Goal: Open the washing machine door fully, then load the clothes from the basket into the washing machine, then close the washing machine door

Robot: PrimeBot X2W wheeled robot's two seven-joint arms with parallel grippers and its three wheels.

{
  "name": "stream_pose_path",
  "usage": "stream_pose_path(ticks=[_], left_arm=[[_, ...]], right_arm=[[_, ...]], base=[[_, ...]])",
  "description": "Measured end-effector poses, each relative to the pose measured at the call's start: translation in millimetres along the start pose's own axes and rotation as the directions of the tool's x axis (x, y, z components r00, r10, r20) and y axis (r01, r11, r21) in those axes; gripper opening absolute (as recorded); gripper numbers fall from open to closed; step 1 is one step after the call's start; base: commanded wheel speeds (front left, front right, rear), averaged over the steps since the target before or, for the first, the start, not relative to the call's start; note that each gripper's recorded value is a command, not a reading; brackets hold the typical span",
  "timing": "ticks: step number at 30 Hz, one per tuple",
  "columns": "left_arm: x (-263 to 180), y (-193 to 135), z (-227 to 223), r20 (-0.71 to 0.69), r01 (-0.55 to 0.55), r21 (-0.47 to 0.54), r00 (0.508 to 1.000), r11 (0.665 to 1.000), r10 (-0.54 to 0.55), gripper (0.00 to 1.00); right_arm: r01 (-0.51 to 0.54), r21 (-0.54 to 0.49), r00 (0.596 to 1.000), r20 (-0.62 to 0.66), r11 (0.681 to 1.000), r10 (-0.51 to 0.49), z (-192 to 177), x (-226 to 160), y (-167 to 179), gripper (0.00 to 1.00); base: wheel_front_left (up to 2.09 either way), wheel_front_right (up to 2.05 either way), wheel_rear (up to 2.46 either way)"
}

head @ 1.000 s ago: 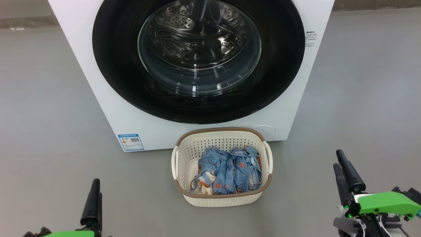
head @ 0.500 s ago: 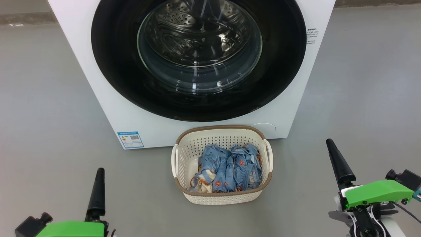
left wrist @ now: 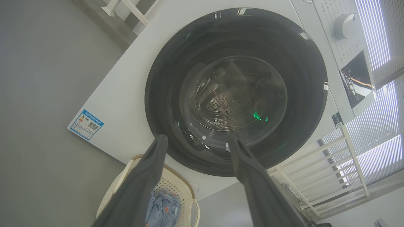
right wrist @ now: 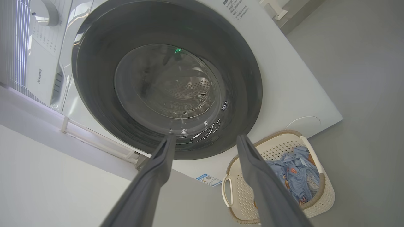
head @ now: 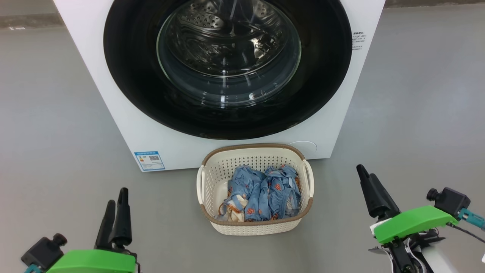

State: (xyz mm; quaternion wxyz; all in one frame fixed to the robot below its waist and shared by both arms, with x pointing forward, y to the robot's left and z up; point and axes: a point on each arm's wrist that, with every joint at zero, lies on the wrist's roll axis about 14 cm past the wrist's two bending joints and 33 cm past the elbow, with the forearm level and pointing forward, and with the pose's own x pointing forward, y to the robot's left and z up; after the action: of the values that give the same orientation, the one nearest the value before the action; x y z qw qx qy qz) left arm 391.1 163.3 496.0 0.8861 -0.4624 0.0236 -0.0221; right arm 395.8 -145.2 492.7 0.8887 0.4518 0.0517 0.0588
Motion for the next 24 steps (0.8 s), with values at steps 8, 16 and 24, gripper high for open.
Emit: stream_pose_path(ticks=[8, 16, 24], left_arm=[[2, -3, -3, -0.002, 0.014, 0.14, 1.0, 0.99, -0.014, 1.0], [6, -8, -4, -0.005, 0.038, 0.236, 0.999, 0.971, -0.038, 1.0], [10, -14, -2, 0.007, 0.06, 0.319, 0.998, 0.946, -0.066, 1.0]], right_arm=[[-0.011, -0.137, 1.0, 0.0, 0.991, 0.011, 0, 5, 2, 1.0], [-0.025, -0.245, 1.0, -0.003, 0.969, 0.025, -1, 9, 4, 1.0], [-0.062, -0.328, 0.998, -0.017, 0.943, 0.06, -7, 12, 12, 1.0]], base=[[0.0, 0.0, 0.0], [0.0, 0.0, 0.0], [0.0, 0.0, 0.0]])
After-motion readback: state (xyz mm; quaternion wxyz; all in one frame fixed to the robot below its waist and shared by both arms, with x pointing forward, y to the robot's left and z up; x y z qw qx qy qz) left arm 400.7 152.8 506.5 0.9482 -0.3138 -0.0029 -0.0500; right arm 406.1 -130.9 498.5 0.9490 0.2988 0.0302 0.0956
